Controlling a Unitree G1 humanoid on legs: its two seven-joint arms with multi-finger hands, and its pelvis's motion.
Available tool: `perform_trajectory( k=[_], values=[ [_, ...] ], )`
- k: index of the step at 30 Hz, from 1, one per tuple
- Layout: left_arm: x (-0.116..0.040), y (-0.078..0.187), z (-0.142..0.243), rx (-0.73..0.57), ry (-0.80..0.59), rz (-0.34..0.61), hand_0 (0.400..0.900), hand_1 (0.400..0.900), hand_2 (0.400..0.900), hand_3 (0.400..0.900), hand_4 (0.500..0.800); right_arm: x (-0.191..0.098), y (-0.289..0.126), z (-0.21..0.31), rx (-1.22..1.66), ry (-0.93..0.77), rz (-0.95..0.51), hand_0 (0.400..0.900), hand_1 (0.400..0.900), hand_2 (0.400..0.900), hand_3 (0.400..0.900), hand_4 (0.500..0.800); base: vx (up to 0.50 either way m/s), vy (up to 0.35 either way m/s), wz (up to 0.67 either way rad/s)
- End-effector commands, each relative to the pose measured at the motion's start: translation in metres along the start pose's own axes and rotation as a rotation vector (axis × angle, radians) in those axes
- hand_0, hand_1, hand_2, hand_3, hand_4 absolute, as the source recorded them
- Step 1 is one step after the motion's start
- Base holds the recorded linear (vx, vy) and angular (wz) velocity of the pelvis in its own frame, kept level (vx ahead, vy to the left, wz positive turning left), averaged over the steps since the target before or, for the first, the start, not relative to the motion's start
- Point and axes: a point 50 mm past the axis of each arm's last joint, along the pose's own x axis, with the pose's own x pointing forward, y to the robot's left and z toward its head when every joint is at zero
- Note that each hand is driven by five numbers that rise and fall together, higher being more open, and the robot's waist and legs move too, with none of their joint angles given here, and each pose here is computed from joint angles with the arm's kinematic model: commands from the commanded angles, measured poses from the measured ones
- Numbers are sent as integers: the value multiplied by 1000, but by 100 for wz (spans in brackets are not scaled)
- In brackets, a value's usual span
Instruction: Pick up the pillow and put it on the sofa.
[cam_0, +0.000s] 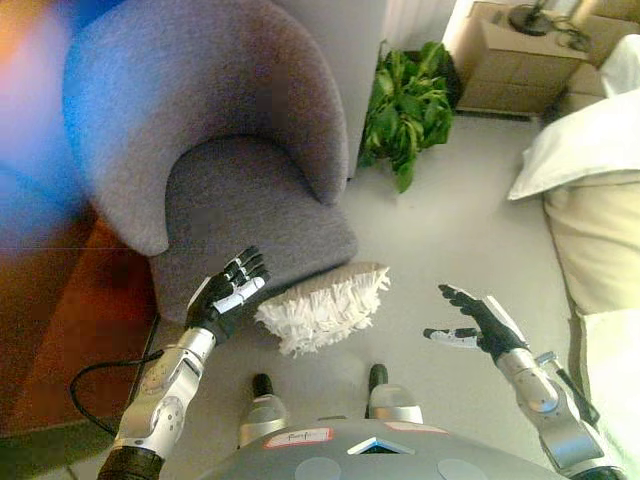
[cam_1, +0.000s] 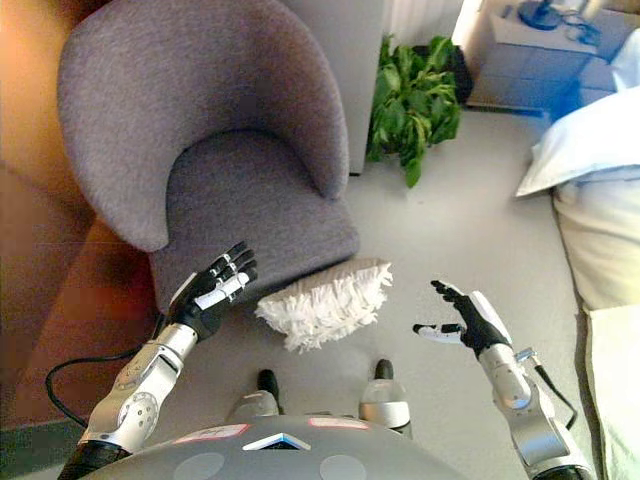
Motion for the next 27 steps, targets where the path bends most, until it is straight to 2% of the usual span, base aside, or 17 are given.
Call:
perform_trajectory(
  k=[1, 7, 15, 22, 27],
  values=[
    [16, -2, 70, 127, -233, -109, 900, 900, 900, 900, 800, 24, -51, 39, -284, -162, -179, 900, 900, 900, 900, 800, -53, -87, 31],
    [33, -17, 102, 197, -323, -198, 900, 900, 900, 900, 800, 51, -94, 81, -508, -271, -376, 900, 900, 900, 900, 800, -186, -97, 24],
    [31, -28, 131, 191, -494, -225, 900, 900, 900, 900, 800, 48, -139, 121, -583, -429, -633, 900, 900, 900, 900, 800, -136, -78, 22],
    [38, -36, 144, 202, -528, -269, 900, 900, 900, 900, 800, 44, -173, 151, -596, -510, -797, 900, 900, 900, 900, 800, -90, -42, 19],
    [38, -41, 146, 204, -532, -299, 900, 900, 900, 900, 800, 43, -182, 160, -600, -536, -845, 900, 900, 900, 900, 800, -32, -48, 16]
  ],
)
